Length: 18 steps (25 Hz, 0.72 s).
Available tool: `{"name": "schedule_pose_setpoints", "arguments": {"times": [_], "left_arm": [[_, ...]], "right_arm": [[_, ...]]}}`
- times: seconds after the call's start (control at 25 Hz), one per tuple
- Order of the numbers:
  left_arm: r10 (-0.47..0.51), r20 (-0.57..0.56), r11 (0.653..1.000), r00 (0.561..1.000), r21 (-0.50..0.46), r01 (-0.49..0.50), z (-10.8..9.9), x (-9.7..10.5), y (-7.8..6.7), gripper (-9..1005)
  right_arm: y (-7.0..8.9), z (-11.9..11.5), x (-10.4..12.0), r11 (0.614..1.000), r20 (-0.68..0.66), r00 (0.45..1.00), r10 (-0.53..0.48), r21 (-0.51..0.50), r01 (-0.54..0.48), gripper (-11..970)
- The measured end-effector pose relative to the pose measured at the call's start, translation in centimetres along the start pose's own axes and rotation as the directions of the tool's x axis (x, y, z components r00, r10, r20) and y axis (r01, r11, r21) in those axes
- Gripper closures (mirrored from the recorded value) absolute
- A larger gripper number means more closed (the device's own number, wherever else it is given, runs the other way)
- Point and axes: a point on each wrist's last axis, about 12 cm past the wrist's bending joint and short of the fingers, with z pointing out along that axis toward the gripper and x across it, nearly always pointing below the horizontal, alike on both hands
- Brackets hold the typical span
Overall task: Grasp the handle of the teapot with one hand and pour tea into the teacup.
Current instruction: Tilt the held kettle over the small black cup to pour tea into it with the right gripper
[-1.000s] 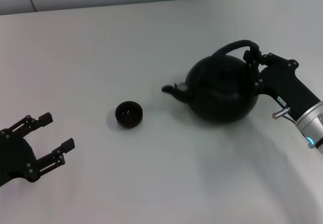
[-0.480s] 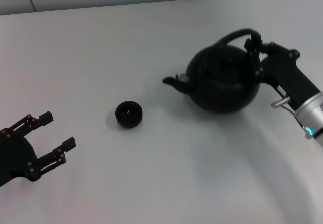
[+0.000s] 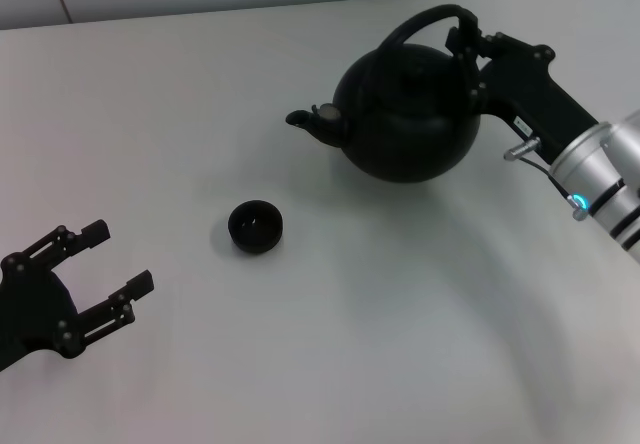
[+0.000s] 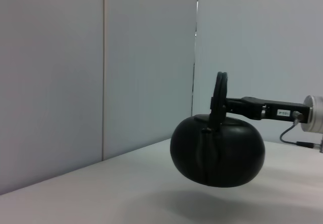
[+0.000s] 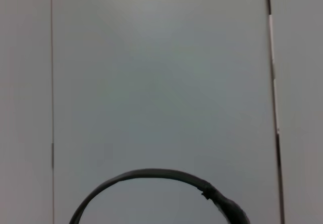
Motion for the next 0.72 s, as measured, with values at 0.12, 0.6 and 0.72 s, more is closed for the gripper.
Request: {"name": "schedule_pose_setpoints", "arguments": {"times": [0.12, 0.6, 0.72], "left_arm": [[-0.001, 0.001, 1.000, 1.000, 0.001, 0.001, 0.0, 0.0, 0.0, 228], [0.001, 0.003, 1.000, 1.000, 0.002, -0.001, 0.1, 0.0, -0.1, 228], [0.001, 0.001, 1.000, 1.000, 0.001, -0.001, 0.1, 0.0, -0.1, 228]], "right_arm": [[0.0, 0.5, -0.2, 1.000, -0.002, 1.000, -0.006, -0.009, 0.006, 873], [-0.3, 2.6, -1.4, 0.965, -0.009, 0.982, -0.191, -0.185, 0.186, 873], [-0.4, 3.1, -1.9, 0.943, 0.006, 0.969, -0.248, -0.228, 0.243, 873]]}}
